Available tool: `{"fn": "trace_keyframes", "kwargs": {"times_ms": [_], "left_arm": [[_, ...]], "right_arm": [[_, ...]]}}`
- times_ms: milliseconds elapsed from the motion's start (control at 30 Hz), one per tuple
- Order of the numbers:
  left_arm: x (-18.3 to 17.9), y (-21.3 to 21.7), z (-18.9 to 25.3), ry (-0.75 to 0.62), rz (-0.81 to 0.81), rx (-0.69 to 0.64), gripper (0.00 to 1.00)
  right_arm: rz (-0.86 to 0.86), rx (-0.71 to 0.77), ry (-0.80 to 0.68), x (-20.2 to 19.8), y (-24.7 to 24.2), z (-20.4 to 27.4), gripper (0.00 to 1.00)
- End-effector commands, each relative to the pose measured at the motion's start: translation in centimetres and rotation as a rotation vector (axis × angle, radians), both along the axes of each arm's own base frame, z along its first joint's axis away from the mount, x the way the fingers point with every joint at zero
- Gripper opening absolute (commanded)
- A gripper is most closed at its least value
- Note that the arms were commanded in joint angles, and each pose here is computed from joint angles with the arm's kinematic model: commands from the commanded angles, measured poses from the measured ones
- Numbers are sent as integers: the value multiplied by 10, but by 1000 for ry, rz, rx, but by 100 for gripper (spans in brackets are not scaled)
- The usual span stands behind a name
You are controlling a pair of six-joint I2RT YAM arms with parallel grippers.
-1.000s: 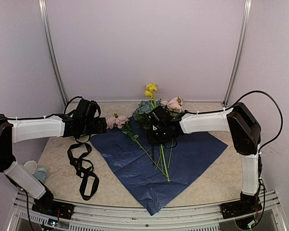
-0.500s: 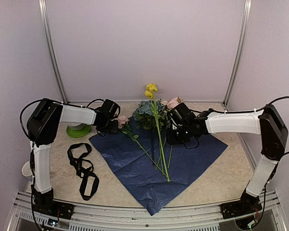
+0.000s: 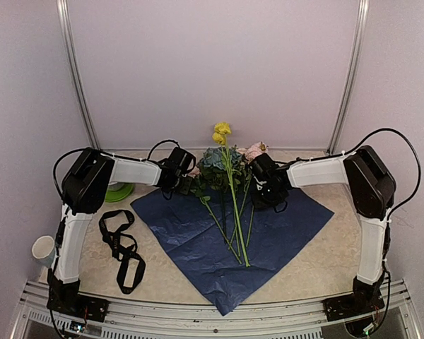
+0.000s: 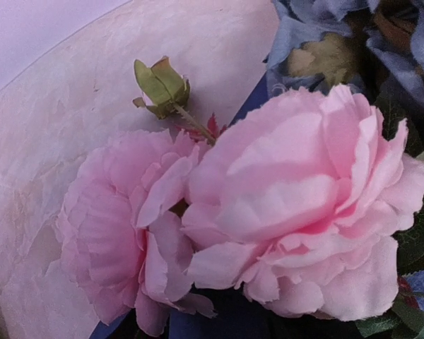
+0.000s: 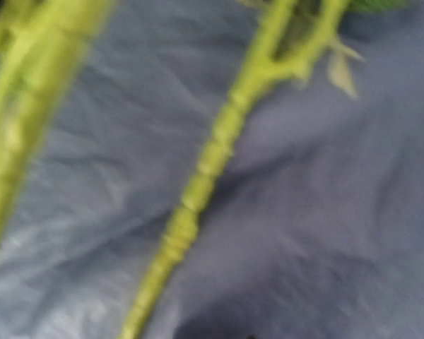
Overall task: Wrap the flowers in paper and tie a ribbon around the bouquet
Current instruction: Adjust the fake flower on the flattened wrapping paper.
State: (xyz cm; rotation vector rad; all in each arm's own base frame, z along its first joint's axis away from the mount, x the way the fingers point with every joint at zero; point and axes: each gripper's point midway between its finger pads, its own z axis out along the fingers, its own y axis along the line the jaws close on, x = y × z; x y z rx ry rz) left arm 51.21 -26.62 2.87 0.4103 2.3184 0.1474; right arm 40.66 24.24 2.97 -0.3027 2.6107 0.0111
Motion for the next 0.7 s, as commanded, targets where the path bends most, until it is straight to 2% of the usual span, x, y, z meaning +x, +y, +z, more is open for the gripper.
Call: {"fn": "trace_keyframes", "kwargs": {"times_ms": [0,100,233,433,533,667], "left_arm": [[11,-33,20,-90,-94,-16,46],[14,-51,34,-125,-135,-25,47],[21,-47,55,-157,-106,-31,46],[20,-23,105,-201,-69,-62,55],[5,-8,119,-186,-40,-42,57],[-39,-1,144,-172,-44,-75,62]], "right_arm": [[60,31,-13,10,17,-1,21],[97,90,-23,10,29,7,21],[171,178,-30,4,46,25,21],[140,153,-42,-15,23,60,21],[141,113,2,-43,11,67,23],[379,137,87,-111,54,71,26]]}}
